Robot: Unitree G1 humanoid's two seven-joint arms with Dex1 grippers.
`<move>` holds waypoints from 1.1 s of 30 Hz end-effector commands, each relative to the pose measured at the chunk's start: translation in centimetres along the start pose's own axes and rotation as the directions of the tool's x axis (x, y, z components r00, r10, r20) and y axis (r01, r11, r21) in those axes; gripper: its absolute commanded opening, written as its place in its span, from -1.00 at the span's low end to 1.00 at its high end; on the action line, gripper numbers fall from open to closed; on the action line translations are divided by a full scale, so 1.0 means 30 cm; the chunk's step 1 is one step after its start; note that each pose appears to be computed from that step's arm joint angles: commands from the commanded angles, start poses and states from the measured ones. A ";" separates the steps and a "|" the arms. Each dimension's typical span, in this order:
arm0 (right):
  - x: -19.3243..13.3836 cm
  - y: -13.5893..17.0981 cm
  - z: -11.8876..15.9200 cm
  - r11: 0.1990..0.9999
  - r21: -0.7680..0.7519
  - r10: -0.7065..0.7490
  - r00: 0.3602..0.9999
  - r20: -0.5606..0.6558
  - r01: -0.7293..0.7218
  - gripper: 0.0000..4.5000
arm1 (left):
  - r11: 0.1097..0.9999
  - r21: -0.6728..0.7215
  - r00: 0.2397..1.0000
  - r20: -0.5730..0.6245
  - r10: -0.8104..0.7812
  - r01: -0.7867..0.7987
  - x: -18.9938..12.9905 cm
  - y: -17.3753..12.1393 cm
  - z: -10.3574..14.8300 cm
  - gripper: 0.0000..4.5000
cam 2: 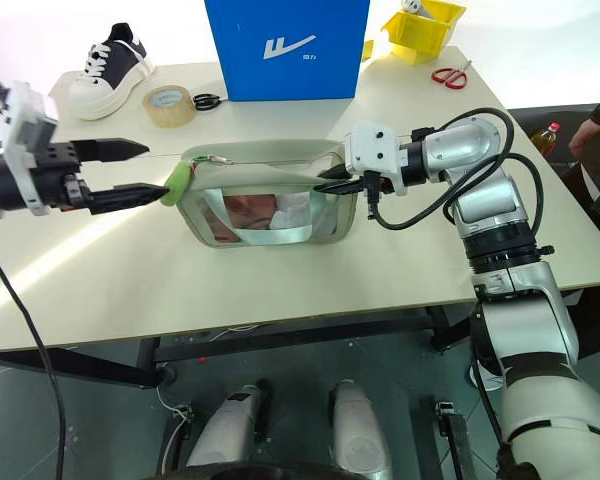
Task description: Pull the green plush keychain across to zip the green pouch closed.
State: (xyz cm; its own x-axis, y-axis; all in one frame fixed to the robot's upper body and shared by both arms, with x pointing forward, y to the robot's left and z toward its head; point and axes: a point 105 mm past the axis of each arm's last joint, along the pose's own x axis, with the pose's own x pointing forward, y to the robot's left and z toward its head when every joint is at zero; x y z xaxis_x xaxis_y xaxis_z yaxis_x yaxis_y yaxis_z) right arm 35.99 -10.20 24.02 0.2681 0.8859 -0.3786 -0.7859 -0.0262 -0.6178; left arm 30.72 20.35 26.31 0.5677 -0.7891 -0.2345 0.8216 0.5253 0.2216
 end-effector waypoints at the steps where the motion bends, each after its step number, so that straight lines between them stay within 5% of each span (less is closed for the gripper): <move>1: -0.006 -0.028 0.046 0.999 -0.040 -0.033 0.999 0.031 0.035 -0.98 | 0.998 0.056 0.999 -0.012 -0.042 0.043 0.023 -0.037 0.011 1.00; 5: -0.001 -0.031 0.061 0.998 -0.039 -0.041 0.998 0.044 0.043 -0.98 | 0.990 0.128 0.997 -0.047 0.058 -0.052 0.053 0.024 -0.034 1.00; 7: 0.002 -0.032 0.066 0.998 -0.033 -0.046 0.998 0.050 0.048 -1.00 | 0.987 0.121 0.994 -0.018 0.111 -0.108 0.068 0.066 -0.030 0.75; 15: 0.002 -0.037 0.054 0.998 -0.022 -0.056 0.998 0.039 0.057 -1.00 | 0.987 0.147 0.998 -0.006 0.059 -0.057 0.056 0.057 0.004 -0.95; 26: 0.004 -0.050 0.061 0.997 -0.047 -0.057 0.998 0.030 0.058 -1.00 | 0.986 0.168 0.999 0.045 0.007 -0.014 0.030 0.054 0.125 -0.98; 33: -0.007 -0.059 0.070 0.996 -0.061 -0.063 0.998 0.025 0.065 -1.00 | 0.986 0.157 0.996 -0.072 -0.045 0.056 0.026 0.008 0.026 -0.98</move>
State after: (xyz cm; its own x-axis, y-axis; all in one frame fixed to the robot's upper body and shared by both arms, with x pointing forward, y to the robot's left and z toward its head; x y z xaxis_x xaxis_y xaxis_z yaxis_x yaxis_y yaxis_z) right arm 36.46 -9.59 24.80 0.2937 0.8903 -0.3479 -0.7762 0.0097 -0.6304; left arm 32.24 19.75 25.99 0.5444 -0.7782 -0.3132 0.8334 0.4595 0.3070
